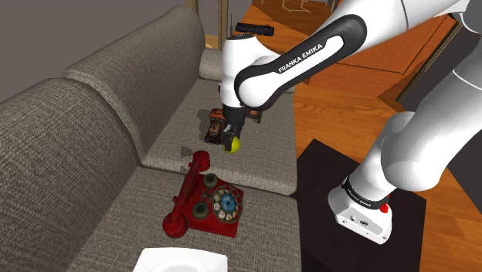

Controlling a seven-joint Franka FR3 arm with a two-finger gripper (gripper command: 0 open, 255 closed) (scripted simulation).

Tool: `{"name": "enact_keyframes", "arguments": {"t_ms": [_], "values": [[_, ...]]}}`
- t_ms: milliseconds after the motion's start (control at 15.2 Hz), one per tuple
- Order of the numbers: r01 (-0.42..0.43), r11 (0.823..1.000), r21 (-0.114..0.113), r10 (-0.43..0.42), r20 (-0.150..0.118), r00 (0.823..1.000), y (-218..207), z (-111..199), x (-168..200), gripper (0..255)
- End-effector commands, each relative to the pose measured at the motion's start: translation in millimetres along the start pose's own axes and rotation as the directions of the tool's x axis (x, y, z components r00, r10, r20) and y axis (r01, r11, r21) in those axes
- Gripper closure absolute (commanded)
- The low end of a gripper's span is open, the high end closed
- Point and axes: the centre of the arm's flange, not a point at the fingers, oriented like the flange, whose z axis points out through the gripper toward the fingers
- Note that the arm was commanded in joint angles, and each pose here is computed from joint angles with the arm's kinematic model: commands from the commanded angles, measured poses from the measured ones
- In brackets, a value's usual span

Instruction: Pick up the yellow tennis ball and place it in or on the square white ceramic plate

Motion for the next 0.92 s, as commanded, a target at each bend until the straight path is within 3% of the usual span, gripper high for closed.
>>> {"name": "enact_keyframes", "arguments": {"t_ms": [0,132,858], "values": [[0.000,1.000,0.000,0.000,0.000,1.000,-0.1,-11.5,-0.2,255],[0.000,1.000,0.000,0.000,0.000,1.000,-0.8,-18.5,-0.6,255],[0.000,1.000,0.000,0.000,0.000,1.000,-143.4,-5.7,-24.5,255]]}}
